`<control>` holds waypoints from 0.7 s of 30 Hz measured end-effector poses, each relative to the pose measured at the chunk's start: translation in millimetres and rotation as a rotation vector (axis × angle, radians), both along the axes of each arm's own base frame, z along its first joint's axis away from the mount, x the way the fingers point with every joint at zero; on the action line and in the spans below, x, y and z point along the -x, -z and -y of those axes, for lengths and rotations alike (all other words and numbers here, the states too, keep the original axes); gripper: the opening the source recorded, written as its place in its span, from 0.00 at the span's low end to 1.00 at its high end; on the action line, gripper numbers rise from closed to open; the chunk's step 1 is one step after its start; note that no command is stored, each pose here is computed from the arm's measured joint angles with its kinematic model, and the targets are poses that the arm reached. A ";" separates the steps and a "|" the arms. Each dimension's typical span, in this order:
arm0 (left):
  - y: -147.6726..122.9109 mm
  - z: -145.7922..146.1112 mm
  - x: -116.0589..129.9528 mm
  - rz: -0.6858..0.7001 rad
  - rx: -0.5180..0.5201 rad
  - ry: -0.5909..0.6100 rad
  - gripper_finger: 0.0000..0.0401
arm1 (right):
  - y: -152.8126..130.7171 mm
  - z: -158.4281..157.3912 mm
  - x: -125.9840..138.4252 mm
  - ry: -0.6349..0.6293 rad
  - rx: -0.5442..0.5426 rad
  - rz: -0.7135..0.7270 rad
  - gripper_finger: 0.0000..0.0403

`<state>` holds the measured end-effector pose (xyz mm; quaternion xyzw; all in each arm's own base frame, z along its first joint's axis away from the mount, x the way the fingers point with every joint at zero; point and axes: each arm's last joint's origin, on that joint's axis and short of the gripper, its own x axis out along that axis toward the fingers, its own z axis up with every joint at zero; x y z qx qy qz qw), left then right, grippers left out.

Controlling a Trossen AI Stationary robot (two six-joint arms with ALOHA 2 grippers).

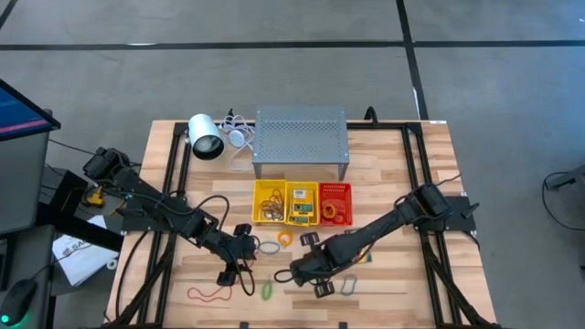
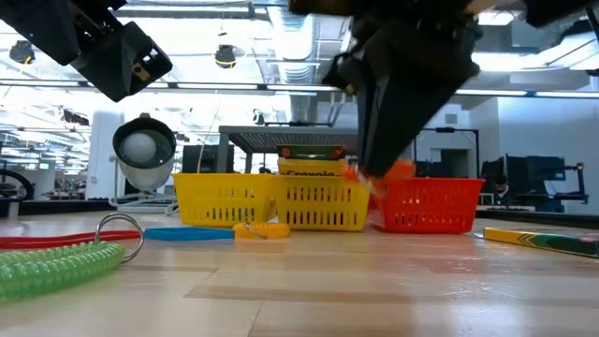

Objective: Pick & Place Office Desk Supplies
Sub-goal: Put the orange spring keychain into the red basket

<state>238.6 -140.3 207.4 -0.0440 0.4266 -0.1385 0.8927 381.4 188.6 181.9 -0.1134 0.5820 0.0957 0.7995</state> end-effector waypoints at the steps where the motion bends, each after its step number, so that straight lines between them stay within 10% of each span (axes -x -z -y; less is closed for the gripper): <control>1: 0.0 0.0 0.0 0.000 0.000 0.000 0.44 | -4.8 0.3 1.5 0.003 0.024 -0.001 0.02; 21: -1.1 0.6 -1.0 0.011 0.012 -0.003 0.44 | -146.0 41.1 83.0 0.228 0.270 0.248 0.00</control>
